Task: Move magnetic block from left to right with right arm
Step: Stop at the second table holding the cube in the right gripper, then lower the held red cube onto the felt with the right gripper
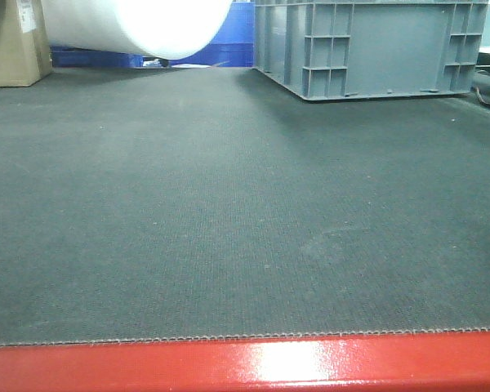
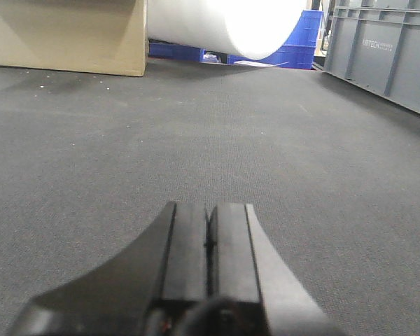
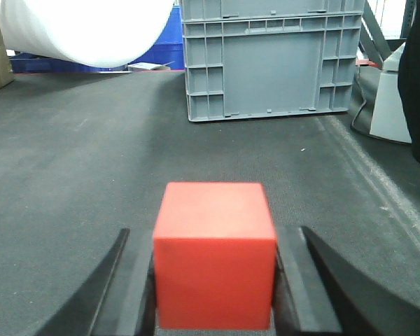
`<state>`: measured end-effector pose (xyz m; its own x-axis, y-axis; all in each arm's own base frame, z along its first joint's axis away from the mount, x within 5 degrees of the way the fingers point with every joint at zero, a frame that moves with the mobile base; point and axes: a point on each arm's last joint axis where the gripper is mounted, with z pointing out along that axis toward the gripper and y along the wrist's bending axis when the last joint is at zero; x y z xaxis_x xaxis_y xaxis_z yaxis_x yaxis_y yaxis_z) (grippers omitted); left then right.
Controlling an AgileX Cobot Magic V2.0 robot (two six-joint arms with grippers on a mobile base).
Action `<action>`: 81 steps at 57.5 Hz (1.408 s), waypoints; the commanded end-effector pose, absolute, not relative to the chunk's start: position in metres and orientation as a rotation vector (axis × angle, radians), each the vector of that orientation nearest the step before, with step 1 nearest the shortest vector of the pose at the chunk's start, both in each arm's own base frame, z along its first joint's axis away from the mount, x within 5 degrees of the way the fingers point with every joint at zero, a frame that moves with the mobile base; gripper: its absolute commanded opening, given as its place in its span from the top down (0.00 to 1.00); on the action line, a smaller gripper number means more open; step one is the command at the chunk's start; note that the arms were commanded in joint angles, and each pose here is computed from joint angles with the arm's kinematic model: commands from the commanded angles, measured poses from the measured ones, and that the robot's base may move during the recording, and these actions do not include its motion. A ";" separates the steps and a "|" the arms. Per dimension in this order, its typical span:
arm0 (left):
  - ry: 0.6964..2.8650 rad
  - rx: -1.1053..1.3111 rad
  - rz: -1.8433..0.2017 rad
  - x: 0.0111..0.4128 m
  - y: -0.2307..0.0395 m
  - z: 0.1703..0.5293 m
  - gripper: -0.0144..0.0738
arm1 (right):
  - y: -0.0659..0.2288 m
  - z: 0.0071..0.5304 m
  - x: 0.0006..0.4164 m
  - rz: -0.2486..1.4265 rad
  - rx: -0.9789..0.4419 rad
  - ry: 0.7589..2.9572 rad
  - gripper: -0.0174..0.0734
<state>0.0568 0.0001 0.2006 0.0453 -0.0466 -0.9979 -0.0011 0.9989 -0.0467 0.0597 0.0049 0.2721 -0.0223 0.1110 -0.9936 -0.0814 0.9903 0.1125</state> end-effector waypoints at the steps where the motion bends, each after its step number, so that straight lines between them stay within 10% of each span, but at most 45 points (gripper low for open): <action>1: 1.443 -0.046 -0.041 0.056 0.001 0.206 0.98 | 0.005 0.285 0.060 0.140 0.012 1.496 0.55; 42: 1.443 -0.046 -0.041 0.056 0.001 0.206 0.98 | 0.017 0.287 0.131 0.133 -0.055 1.861 0.55; 55: 1.443 -0.046 -0.041 0.056 0.001 0.206 0.98 | 0.053 0.278 0.173 0.224 -0.209 2.061 0.55; 81: 1.443 -0.046 -0.041 0.056 0.001 0.206 0.98 | 0.153 0.268 0.234 0.239 -0.017 2.658 0.55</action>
